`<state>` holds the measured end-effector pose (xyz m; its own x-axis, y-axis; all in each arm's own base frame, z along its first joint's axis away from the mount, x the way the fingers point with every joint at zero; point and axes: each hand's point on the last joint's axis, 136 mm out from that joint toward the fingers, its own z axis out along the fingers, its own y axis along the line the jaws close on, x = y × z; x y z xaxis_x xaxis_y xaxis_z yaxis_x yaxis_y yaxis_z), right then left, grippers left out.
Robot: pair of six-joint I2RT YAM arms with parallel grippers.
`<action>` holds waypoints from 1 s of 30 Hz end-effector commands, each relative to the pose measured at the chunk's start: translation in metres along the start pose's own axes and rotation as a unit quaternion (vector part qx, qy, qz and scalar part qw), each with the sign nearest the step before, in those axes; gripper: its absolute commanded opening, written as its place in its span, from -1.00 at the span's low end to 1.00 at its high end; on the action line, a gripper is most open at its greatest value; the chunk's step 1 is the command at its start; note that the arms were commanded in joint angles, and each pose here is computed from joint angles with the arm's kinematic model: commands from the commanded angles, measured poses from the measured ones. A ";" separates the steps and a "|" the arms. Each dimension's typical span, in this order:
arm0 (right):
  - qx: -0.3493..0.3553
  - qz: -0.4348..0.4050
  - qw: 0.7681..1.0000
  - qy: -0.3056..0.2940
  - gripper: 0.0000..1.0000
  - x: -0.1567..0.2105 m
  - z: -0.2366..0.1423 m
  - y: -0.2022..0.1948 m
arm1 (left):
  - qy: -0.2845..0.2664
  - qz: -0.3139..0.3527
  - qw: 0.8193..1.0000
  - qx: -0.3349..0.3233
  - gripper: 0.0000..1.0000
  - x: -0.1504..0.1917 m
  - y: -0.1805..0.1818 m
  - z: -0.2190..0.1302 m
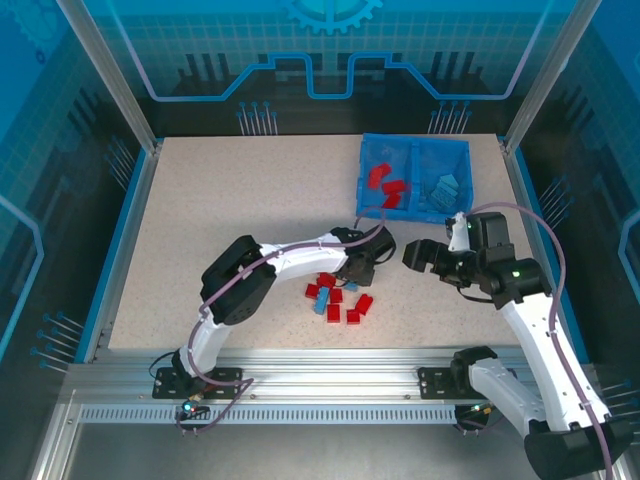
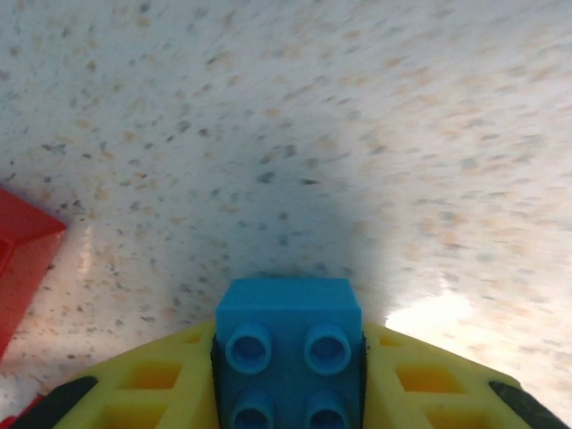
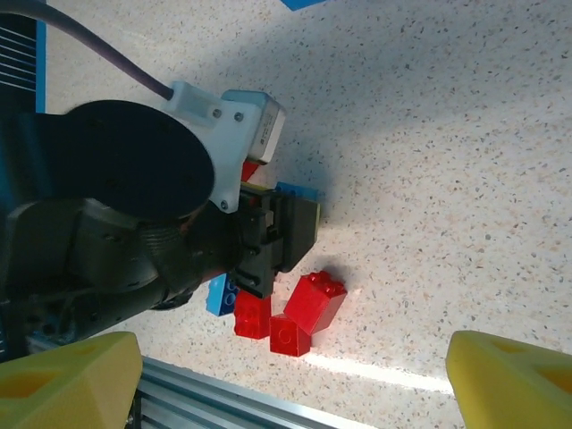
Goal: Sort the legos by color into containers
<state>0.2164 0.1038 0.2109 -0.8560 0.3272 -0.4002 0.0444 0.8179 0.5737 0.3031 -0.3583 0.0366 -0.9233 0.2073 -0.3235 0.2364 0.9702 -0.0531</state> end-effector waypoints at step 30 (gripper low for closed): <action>0.128 0.054 0.974 -0.179 0.78 -0.022 -0.063 -0.047 | -0.452 0.006 0.872 0.186 -0.19 -0.295 -0.126 -0.067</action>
<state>0.2051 0.0342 0.2341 -0.6168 0.5276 -0.5841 0.2805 0.8407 0.4632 0.5135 -0.5352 0.1649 -0.4433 -0.0570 -0.8945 0.4779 0.8292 -0.2897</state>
